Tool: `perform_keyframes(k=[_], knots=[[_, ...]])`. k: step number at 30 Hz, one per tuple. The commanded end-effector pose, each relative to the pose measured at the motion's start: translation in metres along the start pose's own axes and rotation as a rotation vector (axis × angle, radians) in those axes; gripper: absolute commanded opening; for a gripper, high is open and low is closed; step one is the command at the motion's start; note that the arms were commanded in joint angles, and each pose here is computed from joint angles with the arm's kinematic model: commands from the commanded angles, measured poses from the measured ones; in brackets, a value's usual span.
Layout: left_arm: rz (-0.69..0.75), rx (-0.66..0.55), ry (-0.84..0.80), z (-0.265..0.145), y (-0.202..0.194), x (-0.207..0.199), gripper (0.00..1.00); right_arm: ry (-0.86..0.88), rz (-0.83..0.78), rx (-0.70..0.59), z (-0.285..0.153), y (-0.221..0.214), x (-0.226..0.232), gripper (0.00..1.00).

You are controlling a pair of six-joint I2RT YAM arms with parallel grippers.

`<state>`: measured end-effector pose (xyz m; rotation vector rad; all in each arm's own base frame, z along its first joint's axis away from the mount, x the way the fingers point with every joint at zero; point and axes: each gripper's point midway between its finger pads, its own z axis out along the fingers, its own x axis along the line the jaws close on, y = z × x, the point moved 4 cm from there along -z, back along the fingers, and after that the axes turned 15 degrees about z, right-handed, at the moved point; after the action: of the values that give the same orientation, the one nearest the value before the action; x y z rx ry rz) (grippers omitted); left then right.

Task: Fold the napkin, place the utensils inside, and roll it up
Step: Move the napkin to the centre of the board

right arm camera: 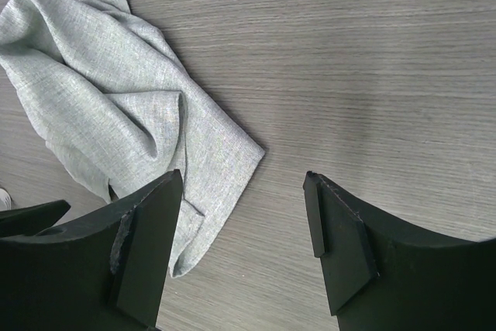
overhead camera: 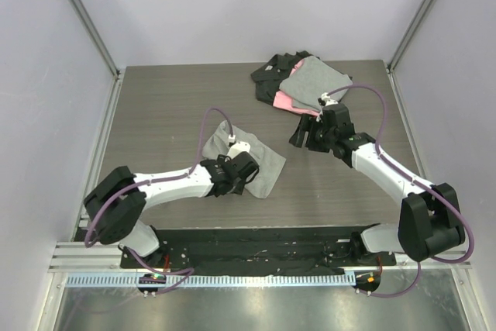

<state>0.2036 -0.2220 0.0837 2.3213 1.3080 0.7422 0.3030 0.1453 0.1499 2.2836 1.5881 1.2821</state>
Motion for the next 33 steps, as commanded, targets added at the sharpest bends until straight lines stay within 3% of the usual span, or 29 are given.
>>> perform_keyframes(k=[1,23,28,33], knots=[[0.013,-0.03,0.026,0.012,0.011,-0.003,0.55,0.024,-0.008,-0.045,-0.004,0.007,0.007,0.72],[-0.016,-0.002,0.047,0.045,0.002,-0.001,0.49,0.044,-0.048,-0.003,-0.007,-0.01,0.013,0.7],[-0.038,0.027,0.039,0.049,-0.008,0.0,0.36,0.044,-0.09,0.038,0.002,-0.029,0.025,0.69],[-0.05,0.044,0.043,0.047,-0.017,0.003,0.15,0.033,-0.141,0.106,0.021,-0.057,0.038,0.68]])
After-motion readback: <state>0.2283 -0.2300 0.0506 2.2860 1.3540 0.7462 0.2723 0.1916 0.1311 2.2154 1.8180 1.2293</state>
